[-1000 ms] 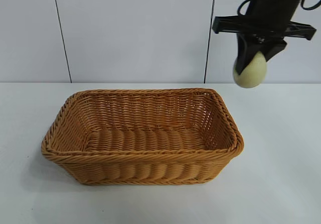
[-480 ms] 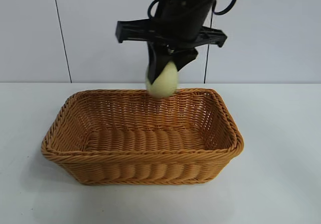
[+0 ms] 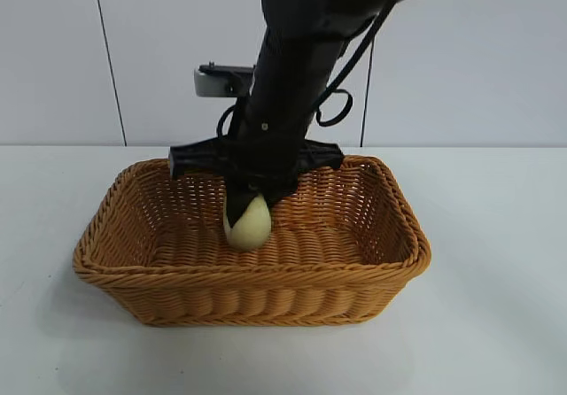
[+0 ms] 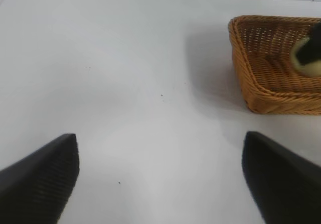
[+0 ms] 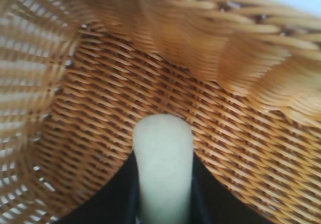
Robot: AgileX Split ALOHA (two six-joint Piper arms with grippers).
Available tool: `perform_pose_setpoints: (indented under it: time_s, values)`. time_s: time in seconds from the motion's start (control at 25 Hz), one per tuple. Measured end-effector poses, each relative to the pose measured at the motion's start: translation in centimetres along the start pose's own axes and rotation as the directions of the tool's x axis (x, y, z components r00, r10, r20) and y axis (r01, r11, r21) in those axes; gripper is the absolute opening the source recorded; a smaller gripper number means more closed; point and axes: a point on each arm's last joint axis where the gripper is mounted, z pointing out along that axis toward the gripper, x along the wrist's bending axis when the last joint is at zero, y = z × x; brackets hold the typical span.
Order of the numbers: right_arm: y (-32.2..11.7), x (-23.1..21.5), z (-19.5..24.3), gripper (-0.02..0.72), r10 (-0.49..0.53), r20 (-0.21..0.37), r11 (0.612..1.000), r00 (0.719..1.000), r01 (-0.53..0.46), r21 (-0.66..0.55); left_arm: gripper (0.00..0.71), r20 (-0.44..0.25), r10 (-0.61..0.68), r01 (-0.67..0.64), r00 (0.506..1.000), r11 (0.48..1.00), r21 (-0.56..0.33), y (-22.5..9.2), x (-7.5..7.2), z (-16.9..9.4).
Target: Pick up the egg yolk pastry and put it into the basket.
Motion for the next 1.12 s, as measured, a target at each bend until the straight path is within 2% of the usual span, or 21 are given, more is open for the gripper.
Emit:
perform_pose_setpoints:
  time_s: [0.08, 0.16, 0.36, 0.44, 0.6, 0.8, 1.0, 1.12]
  values:
    - [0.0, 0.0, 0.1, 0.169, 0.001, 0.0, 1.0, 1.0, -0.001, 0.0, 0.639, 0.0, 0.0, 0.0, 1.0, 1.0, 0.0, 0.0, 0.0, 0.0]
    - [0.0, 0.0, 0.1, 0.219, 0.001, 0.0, 1.0, 1.0, -0.001, -0.001, 0.639, 0.0, 0.0, 0.0, 1.0, 1.0, 0.0, 0.0, 0.0, 0.0]
    - [-0.1, 0.0, -0.1, 0.551, -0.002, 0.002, 1.0, 1.0, 0.002, 0.008, 0.639, 0.0, 0.0, 0.0, 1.0, 1.0, 0.0, 0.0, 0.0, 0.0]
    - [-0.1, 0.0, -0.5, 0.603, -0.014, 0.005, 1.0, 1.0, 0.014, 0.02, 0.639, 0.0, 0.0, 0.0, 1.0, 1.0, 0.0, 0.0, 0.0, 0.0]
    - [-0.1, 0.0, -2.9, 0.628, -0.027, 0.01, 0.999, 1.0, 0.026, 0.03, 0.639, 0.0, 0.0, 0.0, 1.0, 1.0, 0.0, 0.0, 0.0, 0.0]
    - [0.3, -1.4, -5.7, 0.628, 0.012, 0.029, 0.998, 0.999, -0.014, 0.055, 0.639, 0.0, 0.0, 0.0, 1.0, 1.0, -0.001, 0.0, 0.0, 0.0]
    - [2.0, -4.6, -8.7, 0.624, 0.038, 0.116, 0.995, 0.992, -0.049, 0.092, 0.639, 0.0, 0.0, 0.0, 1.0, 1.0, -0.003, 0.0, 0.0, 0.0]
    - [3.2, -6.8, -10.6, 0.624, 0.065, 0.165, 0.994, 0.984, -0.078, 0.074, 0.639, 0.0, 0.0, 0.0, 1.0, 1.0, -0.003, 0.0, 0.0, 0.0]
